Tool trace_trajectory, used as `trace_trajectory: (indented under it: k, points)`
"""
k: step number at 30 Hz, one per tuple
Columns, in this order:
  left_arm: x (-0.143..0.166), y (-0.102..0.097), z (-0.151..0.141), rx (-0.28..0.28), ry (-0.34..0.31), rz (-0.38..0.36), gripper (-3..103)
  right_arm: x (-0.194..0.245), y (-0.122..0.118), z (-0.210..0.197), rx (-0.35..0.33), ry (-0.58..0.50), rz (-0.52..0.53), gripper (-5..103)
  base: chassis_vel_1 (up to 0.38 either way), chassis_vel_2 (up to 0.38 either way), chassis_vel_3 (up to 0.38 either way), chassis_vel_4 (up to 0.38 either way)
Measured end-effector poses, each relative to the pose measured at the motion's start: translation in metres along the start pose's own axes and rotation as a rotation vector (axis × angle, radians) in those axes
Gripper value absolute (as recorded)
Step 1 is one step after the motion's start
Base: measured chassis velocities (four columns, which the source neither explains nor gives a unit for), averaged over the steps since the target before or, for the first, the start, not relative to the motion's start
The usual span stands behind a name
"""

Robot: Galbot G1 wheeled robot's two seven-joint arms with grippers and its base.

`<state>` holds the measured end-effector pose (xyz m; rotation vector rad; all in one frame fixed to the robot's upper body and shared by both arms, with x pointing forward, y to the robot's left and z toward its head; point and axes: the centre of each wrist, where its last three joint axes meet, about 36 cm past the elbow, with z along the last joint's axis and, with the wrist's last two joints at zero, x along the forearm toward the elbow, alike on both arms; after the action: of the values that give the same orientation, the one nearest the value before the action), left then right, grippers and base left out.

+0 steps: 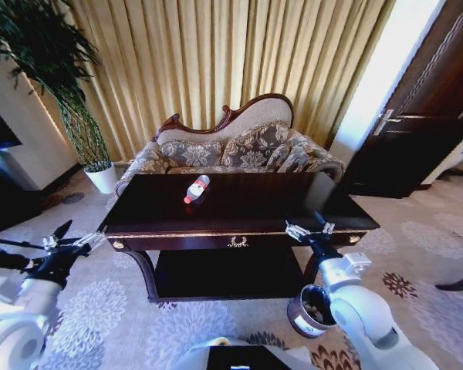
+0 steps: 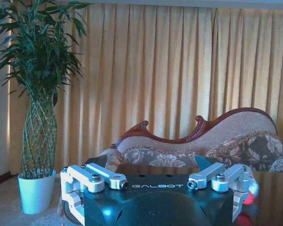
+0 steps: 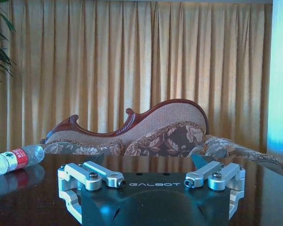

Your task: Move to the front of the table and place the trash on the table into the trash bin.

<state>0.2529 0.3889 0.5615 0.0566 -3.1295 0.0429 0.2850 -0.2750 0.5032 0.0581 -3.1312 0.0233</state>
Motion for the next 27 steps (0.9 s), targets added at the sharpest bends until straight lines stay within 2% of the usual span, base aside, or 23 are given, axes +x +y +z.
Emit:
trace_trajectory:
  k: [3, 6, 7, 10, 11, 14, 20, 24, 25, 27]
  points:
    - [-0.012, 0.007, -0.002, -0.005, -0.001, 0.003, 100, 0.0, 0.0, 0.0, -0.001, -0.001, 0.001, 100, 0.0, 0.0, 0.0, 0.0]
    - [-0.041, 0.028, -0.01, -0.017, 0.022, 0.015, 100, 0.0, 0.001, -0.001, -0.003, -0.003, 0.0, 100, 0.0, 0.0, 0.0, 0.0]
    - [-0.041, 0.028, -0.01, -0.017, 0.022, 0.015, 100, 0.0, 0.001, -0.001, -0.003, -0.003, 0.0, 100, 0.0, 0.0, 0.0, 0.0]
    - [-0.077, 0.05, -0.019, -0.038, 0.038, 0.01, 100, 0.001, 0.001, -0.003, -0.002, -0.01, 0.007, 100, 0.0, 0.0, 0.0, 0.0]
    - [-0.077, 0.05, -0.019, -0.038, 0.038, 0.01, 100, 0.001, 0.001, -0.003, -0.002, -0.01, 0.007, 100, 0.0, 0.0, 0.0, 0.0]
    - [-0.107, 0.052, -0.032, -0.027, 0.049, -0.003, 100, 0.0, 0.001, -0.004, -0.001, -0.015, 0.017, 100, 0.0, 0.0, 0.0, 0.0]
    - [-0.142, 0.034, -0.034, -0.017, 0.071, 0.01, 100, -0.001, 0.001, -0.006, 0.0, -0.021, 0.022, 100, 0.0, 0.0, 0.0, 0.0]
    - [-0.173, 0.001, -0.026, 0.001, 0.103, 0.029, 100, -0.001, 0.0, -0.005, 0.002, -0.018, 0.023, 100, 0.0, 0.0, 0.0, 0.0]
    - [-0.173, 0.001, -0.026, 0.001, 0.103, 0.029, 100, -0.001, 0.0, -0.005, 0.002, -0.018, 0.023, 100, 0.0, 0.0, 0.0, 0.0]
    - [-0.191, -0.018, -0.021, 0.004, 0.118, 0.04, 100, -0.003, 0.0, -0.004, 0.003, -0.017, 0.026, 100, 0.0, 0.0, 0.0, 0.0]
